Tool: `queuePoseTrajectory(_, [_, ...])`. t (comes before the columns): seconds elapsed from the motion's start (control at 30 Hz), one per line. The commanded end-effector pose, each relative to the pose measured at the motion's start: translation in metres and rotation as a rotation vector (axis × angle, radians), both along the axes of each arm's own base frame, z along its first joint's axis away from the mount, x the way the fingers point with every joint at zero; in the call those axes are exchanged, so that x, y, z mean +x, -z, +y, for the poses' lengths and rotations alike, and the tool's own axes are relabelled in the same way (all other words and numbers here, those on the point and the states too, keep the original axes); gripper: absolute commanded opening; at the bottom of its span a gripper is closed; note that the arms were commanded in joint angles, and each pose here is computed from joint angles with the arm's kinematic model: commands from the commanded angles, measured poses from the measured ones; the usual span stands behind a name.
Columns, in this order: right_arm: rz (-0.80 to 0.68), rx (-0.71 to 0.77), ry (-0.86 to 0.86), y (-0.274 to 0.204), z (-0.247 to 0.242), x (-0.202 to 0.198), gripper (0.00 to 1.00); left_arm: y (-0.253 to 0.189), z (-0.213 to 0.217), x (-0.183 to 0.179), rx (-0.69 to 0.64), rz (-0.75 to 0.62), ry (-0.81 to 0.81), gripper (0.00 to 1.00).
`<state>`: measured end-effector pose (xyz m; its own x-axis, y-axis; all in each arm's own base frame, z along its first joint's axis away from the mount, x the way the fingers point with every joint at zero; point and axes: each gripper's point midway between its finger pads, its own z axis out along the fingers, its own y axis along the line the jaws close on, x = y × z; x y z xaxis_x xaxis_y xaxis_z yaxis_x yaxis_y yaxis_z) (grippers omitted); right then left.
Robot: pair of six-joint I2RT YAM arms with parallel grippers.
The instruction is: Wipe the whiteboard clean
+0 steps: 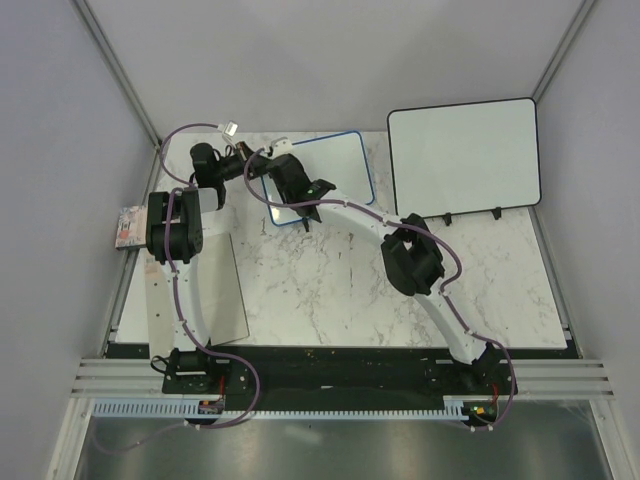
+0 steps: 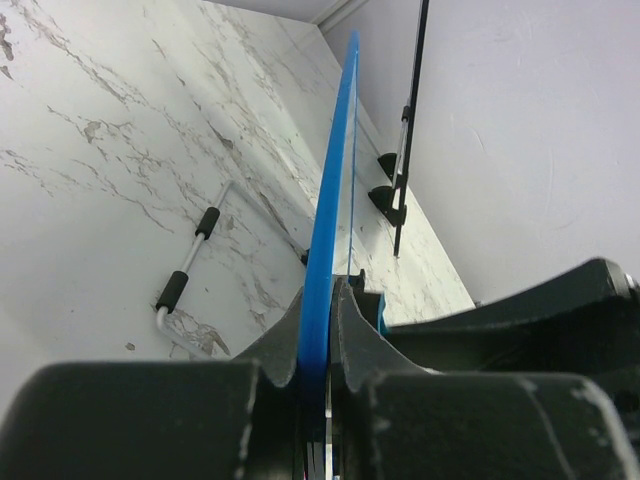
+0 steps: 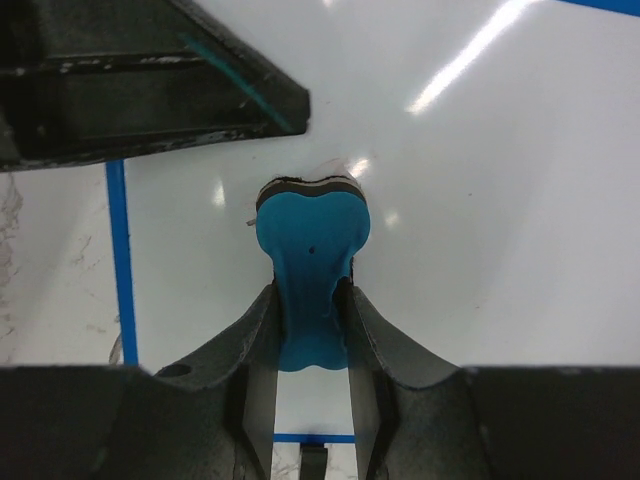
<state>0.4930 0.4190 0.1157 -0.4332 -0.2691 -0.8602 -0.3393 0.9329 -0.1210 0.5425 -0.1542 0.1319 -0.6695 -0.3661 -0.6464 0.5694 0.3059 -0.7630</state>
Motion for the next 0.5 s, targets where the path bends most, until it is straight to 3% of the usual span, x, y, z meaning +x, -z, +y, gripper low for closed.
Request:
queuePoseTrajectory(0.0, [0.138, -0.063, -0.116, 0.06, 0.025, -0.036, 0.0, 0.013, -0.008, 0.0, 0.101, -0.156, 0.023, 0.02])
queuePoseTrajectory(0.17, [0.086, -0.089, -0.019, 0.052, 0.008, -0.021, 0.0, 0.012, -0.007, 0.001, 0.105, -0.16, 0.02, 0.02])
queuePoseTrajectory(0.47, [0.035, 0.028, 0.166, 0.026, -0.038, 0.018, 0.0, 0.012, -0.007, 0.001, 0.108, -0.16, 0.02, 0.02])
